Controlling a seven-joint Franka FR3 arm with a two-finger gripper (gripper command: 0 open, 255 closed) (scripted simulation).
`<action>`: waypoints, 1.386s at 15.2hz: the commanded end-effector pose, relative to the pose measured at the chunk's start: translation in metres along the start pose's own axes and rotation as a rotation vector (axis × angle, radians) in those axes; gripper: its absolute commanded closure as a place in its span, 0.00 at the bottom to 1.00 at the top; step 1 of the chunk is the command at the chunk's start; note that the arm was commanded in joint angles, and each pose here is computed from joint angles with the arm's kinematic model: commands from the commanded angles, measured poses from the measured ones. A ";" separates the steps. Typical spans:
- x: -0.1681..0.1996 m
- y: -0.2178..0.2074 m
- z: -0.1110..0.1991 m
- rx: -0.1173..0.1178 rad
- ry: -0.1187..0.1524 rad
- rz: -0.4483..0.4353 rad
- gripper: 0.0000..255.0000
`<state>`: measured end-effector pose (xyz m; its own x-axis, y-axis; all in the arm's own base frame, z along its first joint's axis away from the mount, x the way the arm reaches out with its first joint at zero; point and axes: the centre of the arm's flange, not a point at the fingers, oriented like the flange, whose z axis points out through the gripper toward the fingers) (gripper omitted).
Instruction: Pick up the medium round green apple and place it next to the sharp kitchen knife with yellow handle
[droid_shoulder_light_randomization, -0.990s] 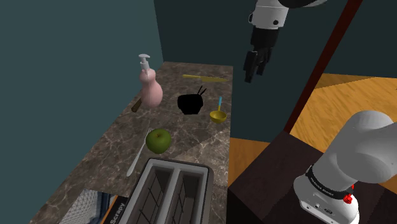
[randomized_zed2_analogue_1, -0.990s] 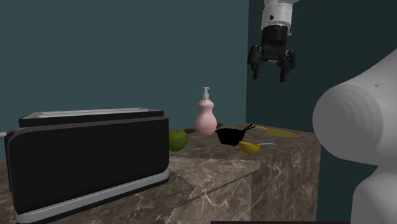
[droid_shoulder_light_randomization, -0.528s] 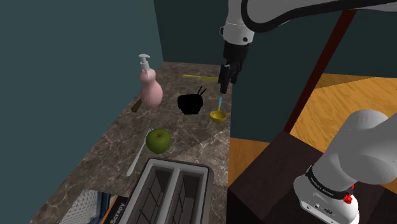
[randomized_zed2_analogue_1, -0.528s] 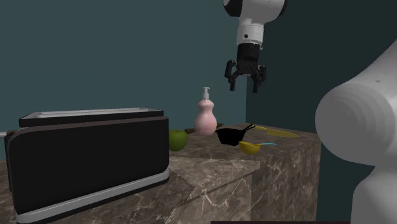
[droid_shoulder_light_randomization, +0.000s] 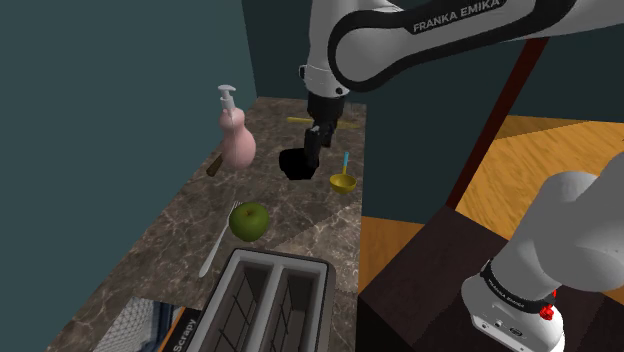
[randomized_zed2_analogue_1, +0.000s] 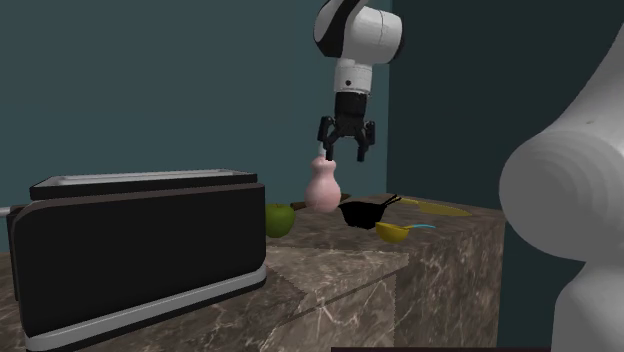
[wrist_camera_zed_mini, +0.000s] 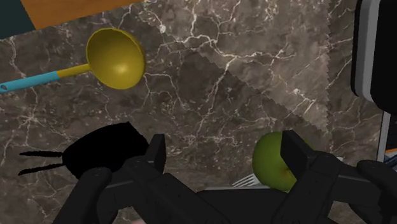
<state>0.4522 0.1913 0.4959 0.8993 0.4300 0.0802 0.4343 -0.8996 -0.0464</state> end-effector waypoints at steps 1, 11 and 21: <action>0.017 -0.017 0.014 -0.005 0.012 -0.045 0.00; 0.092 -0.103 0.072 -0.032 0.067 -0.265 0.00; 0.114 -0.129 0.125 -0.040 0.082 -0.326 0.00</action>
<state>0.5038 0.3663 0.3921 0.7053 0.6896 0.1642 0.6947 -0.7185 0.0337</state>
